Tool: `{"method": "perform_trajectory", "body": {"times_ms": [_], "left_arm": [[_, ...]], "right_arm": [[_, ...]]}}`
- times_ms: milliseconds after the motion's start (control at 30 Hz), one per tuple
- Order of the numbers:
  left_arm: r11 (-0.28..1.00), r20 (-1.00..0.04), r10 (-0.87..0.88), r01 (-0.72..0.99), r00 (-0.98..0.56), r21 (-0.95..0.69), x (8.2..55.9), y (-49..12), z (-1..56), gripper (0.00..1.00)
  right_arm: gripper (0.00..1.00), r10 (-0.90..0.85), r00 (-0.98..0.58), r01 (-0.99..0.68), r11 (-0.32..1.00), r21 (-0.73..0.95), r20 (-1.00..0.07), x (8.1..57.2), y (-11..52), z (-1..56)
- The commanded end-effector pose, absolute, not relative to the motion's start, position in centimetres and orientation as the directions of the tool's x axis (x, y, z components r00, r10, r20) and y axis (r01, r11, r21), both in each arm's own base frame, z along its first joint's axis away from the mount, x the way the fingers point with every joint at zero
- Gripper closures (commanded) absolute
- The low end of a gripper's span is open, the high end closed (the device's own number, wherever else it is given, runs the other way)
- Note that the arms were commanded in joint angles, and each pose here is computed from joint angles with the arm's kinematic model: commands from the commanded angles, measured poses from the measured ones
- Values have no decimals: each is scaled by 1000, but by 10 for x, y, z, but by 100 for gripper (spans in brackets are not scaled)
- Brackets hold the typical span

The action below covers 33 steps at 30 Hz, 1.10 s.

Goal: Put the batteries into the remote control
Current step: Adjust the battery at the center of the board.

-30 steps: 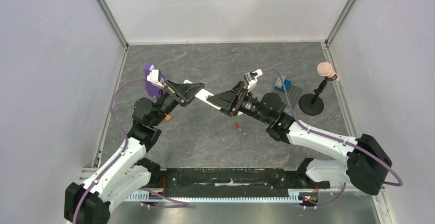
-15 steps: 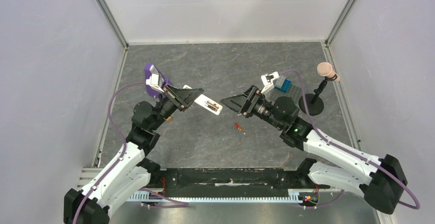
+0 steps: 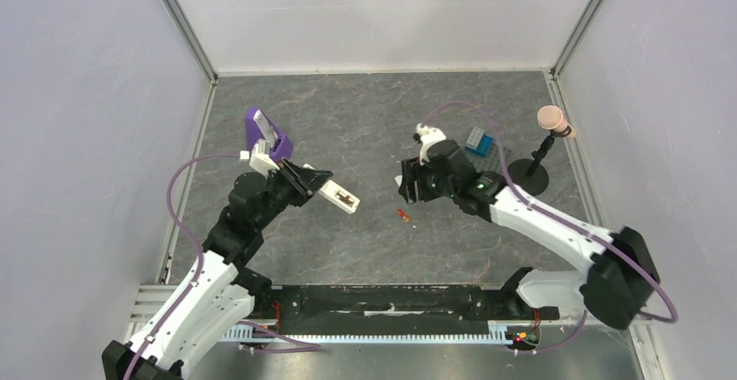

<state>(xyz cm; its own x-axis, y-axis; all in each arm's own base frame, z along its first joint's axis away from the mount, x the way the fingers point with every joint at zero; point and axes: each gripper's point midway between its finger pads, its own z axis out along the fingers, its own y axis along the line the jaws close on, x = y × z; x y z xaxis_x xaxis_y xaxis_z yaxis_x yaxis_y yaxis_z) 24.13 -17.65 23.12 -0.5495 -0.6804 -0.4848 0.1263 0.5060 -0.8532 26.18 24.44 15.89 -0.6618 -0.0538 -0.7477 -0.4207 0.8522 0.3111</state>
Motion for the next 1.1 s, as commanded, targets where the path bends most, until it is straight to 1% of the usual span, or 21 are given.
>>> {"method": "perform_trajectory", "body": {"times_ms": [0,133,267,400,500,633,767,800,867,900,933,1000,1067], "left_arm": [[614,-578,-658,100,-484,-783,247,-156,234,98],[648,-598,-646,73,-474,-758,248,-149,230,98],[654,-604,-640,76,-475,-752,247,-149,229,98],[655,-604,-640,75,-475,-752,247,-148,227,98],[654,-603,-641,72,-476,-753,247,-148,225,98],[656,-604,-640,73,-475,-752,248,-149,223,98],[654,-605,-640,77,-473,-752,247,-148,225,98],[654,-605,-641,77,-472,-753,247,-148,224,98],[650,-605,-644,82,-468,-755,246,-148,227,98],[650,-606,-645,82,-466,-756,246,-148,227,98],[650,-605,-645,83,-466,-756,246,-147,227,98],[648,-604,-645,84,-468,-757,245,-148,227,98],[644,-602,-648,87,-466,-760,244,-148,229,98]], "right_arm": [[36,-296,-656,-503,858,109,-694,252,242,112],[38,-384,-655,-538,842,45,-651,256,253,89],[43,-435,-678,-547,837,12,-592,260,255,66],[51,-460,-697,-556,831,10,-550,259,258,49],[58,-456,-708,-543,840,4,-539,260,257,41],[63,-445,-724,-534,845,21,-528,259,260,34],[70,-413,-760,-496,867,38,-501,255,257,25],[73,-398,-776,-480,876,49,-490,254,255,22],[84,-374,-805,-457,886,79,-460,250,252,16],[86,-363,-814,-444,892,83,-453,249,250,14],[87,-345,-825,-421,904,79,-447,249,247,13],[93,-288,-846,-353,933,68,-448,251,238,12],[95,-168,-864,-231,970,76,-475,257,229,17]]}}
